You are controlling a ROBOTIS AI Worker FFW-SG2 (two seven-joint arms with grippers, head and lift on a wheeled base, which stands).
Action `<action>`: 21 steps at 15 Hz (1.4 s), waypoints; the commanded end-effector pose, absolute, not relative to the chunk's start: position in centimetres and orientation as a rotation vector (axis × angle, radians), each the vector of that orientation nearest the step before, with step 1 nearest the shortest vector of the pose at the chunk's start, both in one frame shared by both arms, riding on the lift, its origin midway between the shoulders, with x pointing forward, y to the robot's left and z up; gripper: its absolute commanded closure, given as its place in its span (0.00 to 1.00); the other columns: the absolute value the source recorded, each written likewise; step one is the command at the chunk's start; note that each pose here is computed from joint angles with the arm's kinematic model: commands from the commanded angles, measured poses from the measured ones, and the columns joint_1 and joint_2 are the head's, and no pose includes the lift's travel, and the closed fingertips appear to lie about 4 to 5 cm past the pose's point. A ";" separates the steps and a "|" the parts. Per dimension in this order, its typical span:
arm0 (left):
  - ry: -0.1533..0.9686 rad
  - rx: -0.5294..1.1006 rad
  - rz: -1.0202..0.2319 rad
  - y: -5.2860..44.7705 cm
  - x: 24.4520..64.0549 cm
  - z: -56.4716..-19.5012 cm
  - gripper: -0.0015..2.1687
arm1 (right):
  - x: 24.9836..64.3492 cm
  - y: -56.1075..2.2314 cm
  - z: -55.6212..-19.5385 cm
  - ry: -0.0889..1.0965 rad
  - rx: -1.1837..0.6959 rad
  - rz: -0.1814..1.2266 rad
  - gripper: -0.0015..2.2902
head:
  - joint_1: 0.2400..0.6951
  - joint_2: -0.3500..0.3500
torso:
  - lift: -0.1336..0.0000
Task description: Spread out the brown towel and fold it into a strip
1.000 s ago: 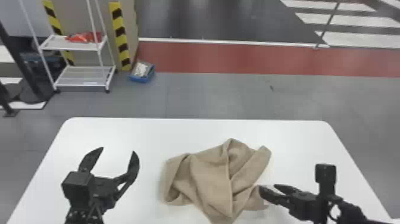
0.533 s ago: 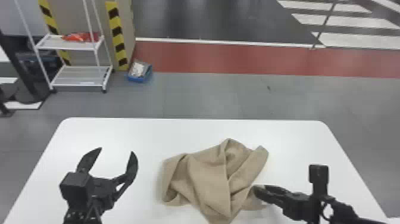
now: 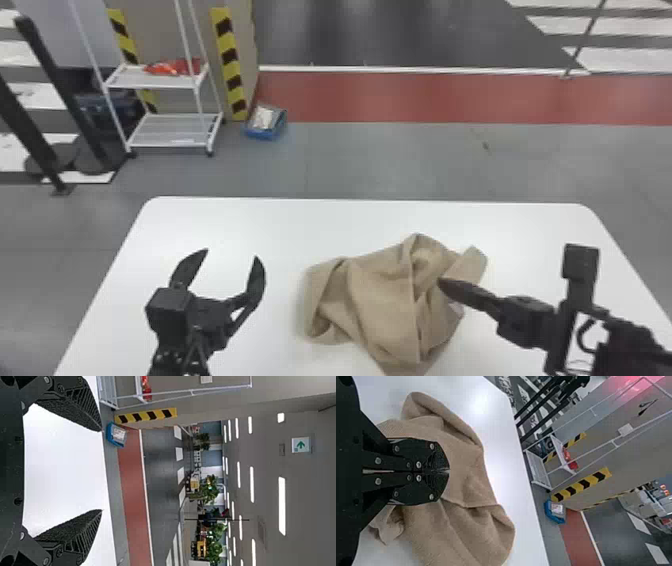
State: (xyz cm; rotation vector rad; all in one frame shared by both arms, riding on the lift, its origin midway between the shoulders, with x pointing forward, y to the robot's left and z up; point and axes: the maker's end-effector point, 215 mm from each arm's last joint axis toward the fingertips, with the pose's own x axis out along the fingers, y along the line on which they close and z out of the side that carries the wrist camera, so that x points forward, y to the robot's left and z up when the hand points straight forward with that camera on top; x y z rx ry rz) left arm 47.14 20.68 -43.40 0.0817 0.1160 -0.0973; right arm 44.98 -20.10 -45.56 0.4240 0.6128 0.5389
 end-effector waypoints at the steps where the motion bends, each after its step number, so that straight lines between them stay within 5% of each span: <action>1: 0.115 0.085 -0.092 21.2 46.7 -43.3 0.08 | 47.5 -22.2 -41.8 0.529 0.448 0.501 0.91 | 1.00 0.51 | 1.00; 5: 0.097 0.091 -0.086 21.9 46.6 -42.7 0.08 | 49.8 -34.1 -37.8 0.362 0.551 0.297 0.91 | 1.00 0.45 | 1.00; 7: 0.099 0.093 -0.091 21.9 46.5 -42.8 0.08 | 49.1 -41.8 -38.4 0.300 0.623 0.163 0.91 | 1.00 0.32 | 1.00; 12: 0.099 0.090 -0.138 19.4 46.4 -42.9 0.08 | 46.9 -48.8 -45.8 0.376 0.528 -0.014 0.90 | 1.00 0.08 | 1.00; 16: 0.103 0.099 -0.149 18.9 45.8 -43.2 0.08 | 46.3 -48.4 -50.1 0.407 0.426 -0.042 0.90 | 1.00 0.01 | 1.00; 17: 0.097 0.098 -0.149 18.9 45.6 -43.1 0.08 | 46.0 -48.4 -50.8 0.423 0.421 -0.059 0.82 | 1.00 0.01 | 1.00; 18: 0.092 0.096 -0.151 18.8 45.3 -43.0 0.08 | 45.8 -48.5 -51.0 0.427 0.411 -0.060 0.64 | 1.00 0.00 | 1.00; 19: 0.083 0.092 -0.157 18.5 45.0 -42.7 0.08 | 45.5 -49.1 -51.1 0.435 0.392 -0.085 0.09 | 1.00 0.00 | 1.00; 21: 0.048 0.049 -0.193 17.1 44.0 -41.9 0.08 | 43.9 -50.9 -50.8 0.421 0.347 -0.165 0.00 | 1.00 0.00 | 1.00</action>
